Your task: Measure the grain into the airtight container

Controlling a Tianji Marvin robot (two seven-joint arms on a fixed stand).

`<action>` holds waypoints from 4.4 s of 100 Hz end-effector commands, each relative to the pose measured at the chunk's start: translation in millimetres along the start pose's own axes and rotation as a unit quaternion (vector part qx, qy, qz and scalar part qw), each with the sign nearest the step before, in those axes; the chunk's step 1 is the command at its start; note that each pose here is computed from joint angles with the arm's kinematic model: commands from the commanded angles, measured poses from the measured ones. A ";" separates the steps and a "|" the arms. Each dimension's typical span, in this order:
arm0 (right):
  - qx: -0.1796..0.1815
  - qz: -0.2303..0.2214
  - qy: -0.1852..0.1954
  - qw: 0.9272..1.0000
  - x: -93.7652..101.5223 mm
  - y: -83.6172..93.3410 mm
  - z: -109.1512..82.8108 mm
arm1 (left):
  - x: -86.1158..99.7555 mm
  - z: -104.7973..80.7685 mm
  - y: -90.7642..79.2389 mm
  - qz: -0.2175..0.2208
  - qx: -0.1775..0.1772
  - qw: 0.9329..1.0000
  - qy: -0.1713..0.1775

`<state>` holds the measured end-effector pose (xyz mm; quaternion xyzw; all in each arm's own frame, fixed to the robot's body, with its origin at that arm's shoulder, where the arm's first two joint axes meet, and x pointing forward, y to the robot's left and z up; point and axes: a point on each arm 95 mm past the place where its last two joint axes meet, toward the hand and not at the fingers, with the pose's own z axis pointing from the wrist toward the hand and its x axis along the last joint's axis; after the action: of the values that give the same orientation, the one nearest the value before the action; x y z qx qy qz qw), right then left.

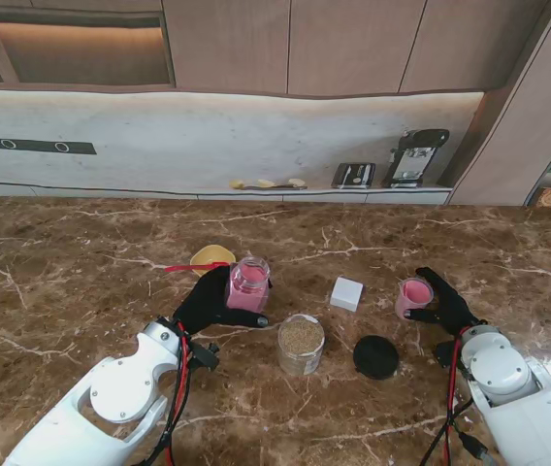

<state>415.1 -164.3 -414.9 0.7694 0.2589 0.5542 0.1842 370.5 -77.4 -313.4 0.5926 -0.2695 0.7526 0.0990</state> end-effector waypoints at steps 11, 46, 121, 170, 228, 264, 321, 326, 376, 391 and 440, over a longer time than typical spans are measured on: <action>0.055 0.007 -0.040 0.998 -26.8 -35.5 -3.9 | -2.5 -1.1 2.8 0.000 -0.002 1.000 -0.006; 0.071 0.037 -0.052 0.995 -37.7 -55.1 3.0 | -3.4 -1.1 2.0 0.003 -0.006 1.000 -0.009; 0.052 0.111 -0.044 0.991 -35.0 -66.6 5.4 | -5.0 0.0 2.0 0.004 -0.008 1.000 -0.012; 0.048 0.092 -0.035 0.994 -42.3 -61.2 -5.5 | -4.4 -0.3 0.0 0.007 -0.011 1.000 -0.009; -0.022 0.061 -0.031 0.997 -30.7 -73.6 5.2 | -3.7 -0.9 0.9 0.007 -0.011 1.000 -0.009; -0.077 0.054 -0.035 0.995 -42.1 -50.2 -7.0 | -3.7 1.0 1.9 0.006 -0.014 1.000 -0.008; -0.068 0.051 -0.021 0.996 -36.5 -51.0 -16.7 | -3.8 0.5 4.3 0.003 -0.012 1.000 -0.007; -0.069 0.053 -0.024 0.996 -32.9 -55.9 -14.8 | -3.9 0.4 4.6 0.003 -0.012 1.000 -0.007; -0.154 0.052 -0.040 0.986 -6.4 -85.5 13.7 | -3.9 -2.6 1.3 0.005 -0.008 1.000 -0.009; -0.149 0.061 -0.045 0.986 -5.9 -87.7 16.7 | -3.9 -3.1 1.0 0.005 -0.007 1.000 -0.009; -0.067 0.098 -0.028 0.993 -12.8 -79.5 14.6 | -3.2 -4.4 -1.3 0.010 -0.009 1.000 -0.012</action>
<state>435.4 -117.9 -438.9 0.7653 0.1184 0.6014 0.1962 370.2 -73.2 -315.1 0.5956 -0.2804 0.7469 0.0940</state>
